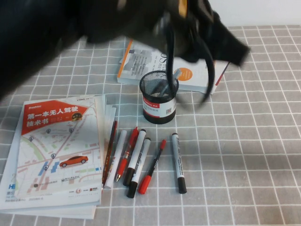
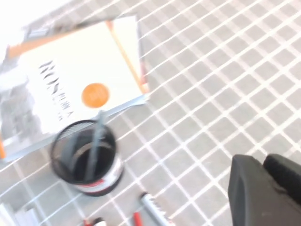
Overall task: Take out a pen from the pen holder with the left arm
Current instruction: 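Take a marker out of the pen holder and lay it on the table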
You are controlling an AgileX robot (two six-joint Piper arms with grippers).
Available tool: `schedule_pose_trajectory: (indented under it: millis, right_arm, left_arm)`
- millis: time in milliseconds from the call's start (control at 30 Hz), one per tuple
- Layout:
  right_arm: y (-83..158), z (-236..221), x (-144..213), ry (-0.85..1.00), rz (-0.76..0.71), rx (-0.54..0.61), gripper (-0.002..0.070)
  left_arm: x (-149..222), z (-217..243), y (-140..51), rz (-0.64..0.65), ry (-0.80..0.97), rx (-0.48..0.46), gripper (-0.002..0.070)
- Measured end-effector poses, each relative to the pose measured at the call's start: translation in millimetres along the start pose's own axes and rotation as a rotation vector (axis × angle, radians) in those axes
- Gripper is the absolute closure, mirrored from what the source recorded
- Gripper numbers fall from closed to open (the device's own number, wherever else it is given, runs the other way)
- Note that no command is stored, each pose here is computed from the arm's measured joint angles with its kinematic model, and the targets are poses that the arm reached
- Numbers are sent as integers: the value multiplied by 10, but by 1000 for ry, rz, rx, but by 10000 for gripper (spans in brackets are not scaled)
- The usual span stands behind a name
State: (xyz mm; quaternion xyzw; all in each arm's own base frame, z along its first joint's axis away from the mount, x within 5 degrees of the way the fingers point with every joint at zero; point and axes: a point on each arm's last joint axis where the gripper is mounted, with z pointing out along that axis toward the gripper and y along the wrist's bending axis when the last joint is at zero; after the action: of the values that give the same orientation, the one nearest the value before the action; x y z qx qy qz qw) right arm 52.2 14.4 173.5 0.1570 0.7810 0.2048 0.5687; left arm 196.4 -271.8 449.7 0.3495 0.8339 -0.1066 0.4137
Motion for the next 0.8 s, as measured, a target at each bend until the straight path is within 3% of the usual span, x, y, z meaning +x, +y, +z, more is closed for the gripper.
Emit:
schedule_pose_trajectory:
  millis: [300,467,800]
  right_arm:
    - [1,0,0,0,2,-1,689]
    - [1,0,0,0,2,-1,689]
    - [1,0,0,0,2,-1,689]
  left_arm:
    - [869,-176,-460,78,-56,-8,643]
    - [1210,-206,-444,109,70,-87,644]
    - [1323,-301,-289,56,178,-208,676]
